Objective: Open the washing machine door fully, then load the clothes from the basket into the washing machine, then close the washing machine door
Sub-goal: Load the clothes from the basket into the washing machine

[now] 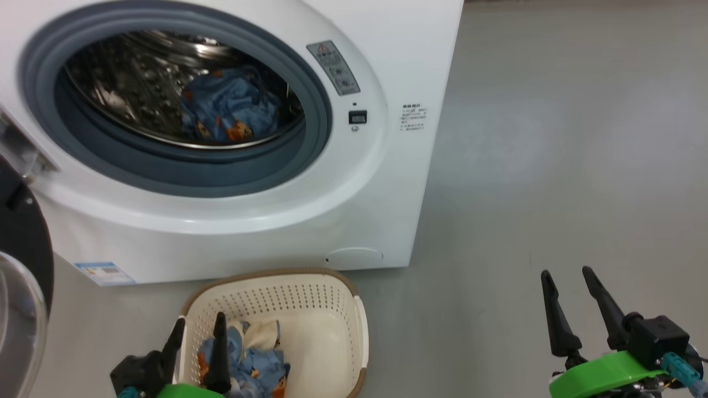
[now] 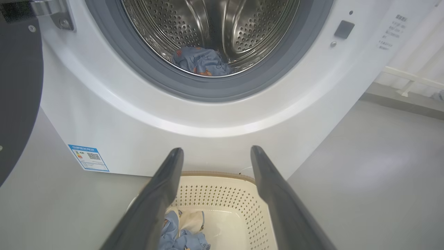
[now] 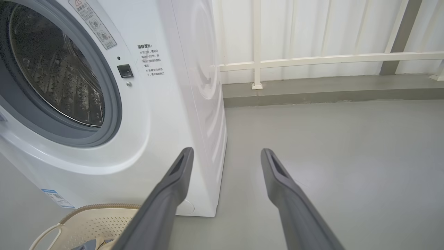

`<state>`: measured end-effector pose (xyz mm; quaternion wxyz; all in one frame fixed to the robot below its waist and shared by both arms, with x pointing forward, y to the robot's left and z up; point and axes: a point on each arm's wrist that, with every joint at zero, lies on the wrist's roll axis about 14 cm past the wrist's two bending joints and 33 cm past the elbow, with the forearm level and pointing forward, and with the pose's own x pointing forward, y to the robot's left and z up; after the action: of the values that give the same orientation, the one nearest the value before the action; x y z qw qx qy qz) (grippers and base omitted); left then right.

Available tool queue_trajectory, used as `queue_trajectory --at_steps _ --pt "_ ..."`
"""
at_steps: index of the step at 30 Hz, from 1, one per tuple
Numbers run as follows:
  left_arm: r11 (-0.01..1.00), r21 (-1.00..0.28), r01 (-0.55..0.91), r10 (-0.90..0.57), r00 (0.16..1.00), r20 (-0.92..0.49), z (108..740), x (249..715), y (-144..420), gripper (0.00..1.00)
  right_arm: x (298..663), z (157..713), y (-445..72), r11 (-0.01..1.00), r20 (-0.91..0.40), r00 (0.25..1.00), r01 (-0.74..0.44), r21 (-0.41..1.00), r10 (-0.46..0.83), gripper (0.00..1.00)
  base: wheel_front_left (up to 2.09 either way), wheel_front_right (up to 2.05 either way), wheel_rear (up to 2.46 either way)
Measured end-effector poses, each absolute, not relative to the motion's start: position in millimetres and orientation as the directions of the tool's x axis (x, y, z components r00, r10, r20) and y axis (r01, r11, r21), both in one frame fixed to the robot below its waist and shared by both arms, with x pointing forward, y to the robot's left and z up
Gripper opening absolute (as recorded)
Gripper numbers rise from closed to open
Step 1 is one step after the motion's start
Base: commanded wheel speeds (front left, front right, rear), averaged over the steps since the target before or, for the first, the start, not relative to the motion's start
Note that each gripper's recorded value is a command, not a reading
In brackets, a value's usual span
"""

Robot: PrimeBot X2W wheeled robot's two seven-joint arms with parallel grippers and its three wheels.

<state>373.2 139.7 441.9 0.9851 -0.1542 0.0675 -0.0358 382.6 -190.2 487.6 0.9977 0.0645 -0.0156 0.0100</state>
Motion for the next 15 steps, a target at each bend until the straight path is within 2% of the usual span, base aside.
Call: queue_trajectory --at_steps 10,15 --pt "0.957 -0.287 0.045 -0.144 0.931 -0.336 369 391 127 1.0 409 466 -195 0.993 -0.018 1.0 -0.006 0.119 0.008 1.0 0.0 0.0 0.0" --pt "0.962 -0.267 0.05 -0.171 0.874 -0.455 326 398 122 1.0 424 451 -199 0.994 -0.048 0.999 -0.001 0.107 0.006 1.0 0.0 0.0 0.0"
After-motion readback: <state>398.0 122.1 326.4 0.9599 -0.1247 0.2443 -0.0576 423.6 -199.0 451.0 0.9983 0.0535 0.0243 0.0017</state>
